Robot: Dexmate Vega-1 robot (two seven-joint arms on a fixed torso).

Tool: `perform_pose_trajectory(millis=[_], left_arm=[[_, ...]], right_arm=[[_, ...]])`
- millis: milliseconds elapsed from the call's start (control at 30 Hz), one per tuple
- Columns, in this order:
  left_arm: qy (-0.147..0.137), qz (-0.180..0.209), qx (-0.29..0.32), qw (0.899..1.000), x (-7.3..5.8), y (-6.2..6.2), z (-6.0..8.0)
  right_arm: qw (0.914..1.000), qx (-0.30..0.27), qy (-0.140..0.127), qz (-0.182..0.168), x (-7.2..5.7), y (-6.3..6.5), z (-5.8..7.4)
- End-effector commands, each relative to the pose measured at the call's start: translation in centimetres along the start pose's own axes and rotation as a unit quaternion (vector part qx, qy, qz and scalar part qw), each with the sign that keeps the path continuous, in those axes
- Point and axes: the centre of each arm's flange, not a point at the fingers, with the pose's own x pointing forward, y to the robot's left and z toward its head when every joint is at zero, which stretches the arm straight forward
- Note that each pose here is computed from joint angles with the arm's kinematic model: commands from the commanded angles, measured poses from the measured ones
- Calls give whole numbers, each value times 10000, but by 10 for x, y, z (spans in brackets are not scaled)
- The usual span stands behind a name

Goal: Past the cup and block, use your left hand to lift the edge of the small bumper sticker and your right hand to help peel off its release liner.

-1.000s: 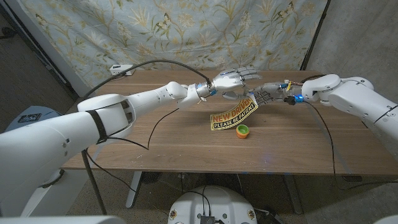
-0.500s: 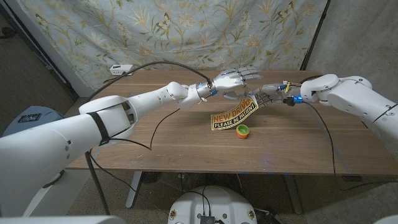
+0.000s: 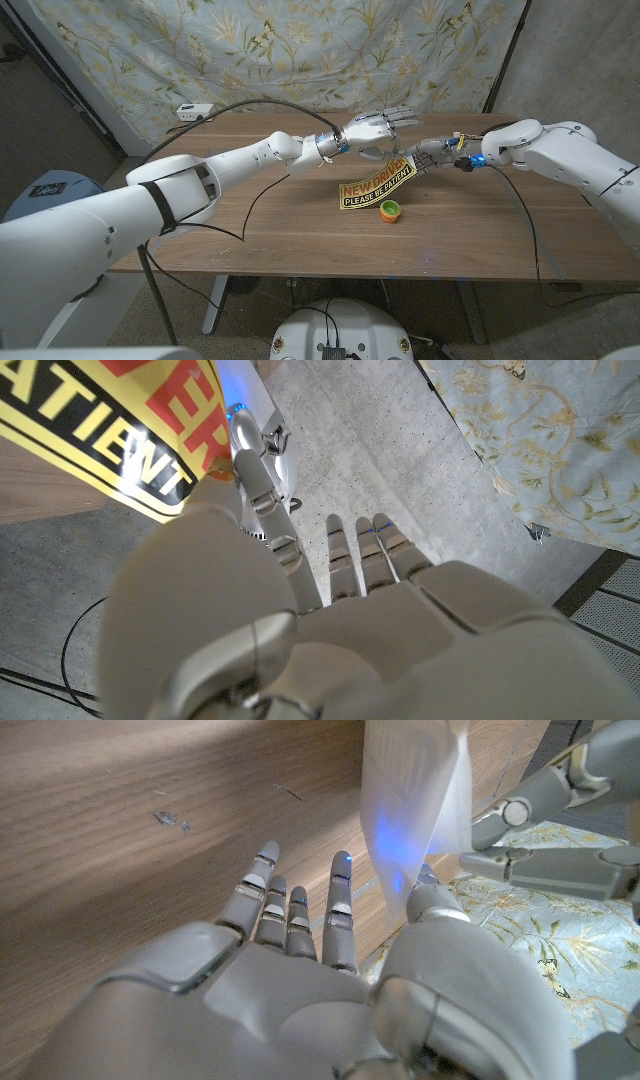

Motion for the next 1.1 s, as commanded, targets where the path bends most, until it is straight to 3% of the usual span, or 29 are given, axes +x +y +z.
perform_pose_trajectory(millis=[33,1100], left_arm=[[15,41,-20,10000,0,2,0],[-8,99,-27,9999,0,4,2]], right_arm=[[9999,-74,60,-44,2,4,3],[9994,-159,177,-253,1,5,4]])
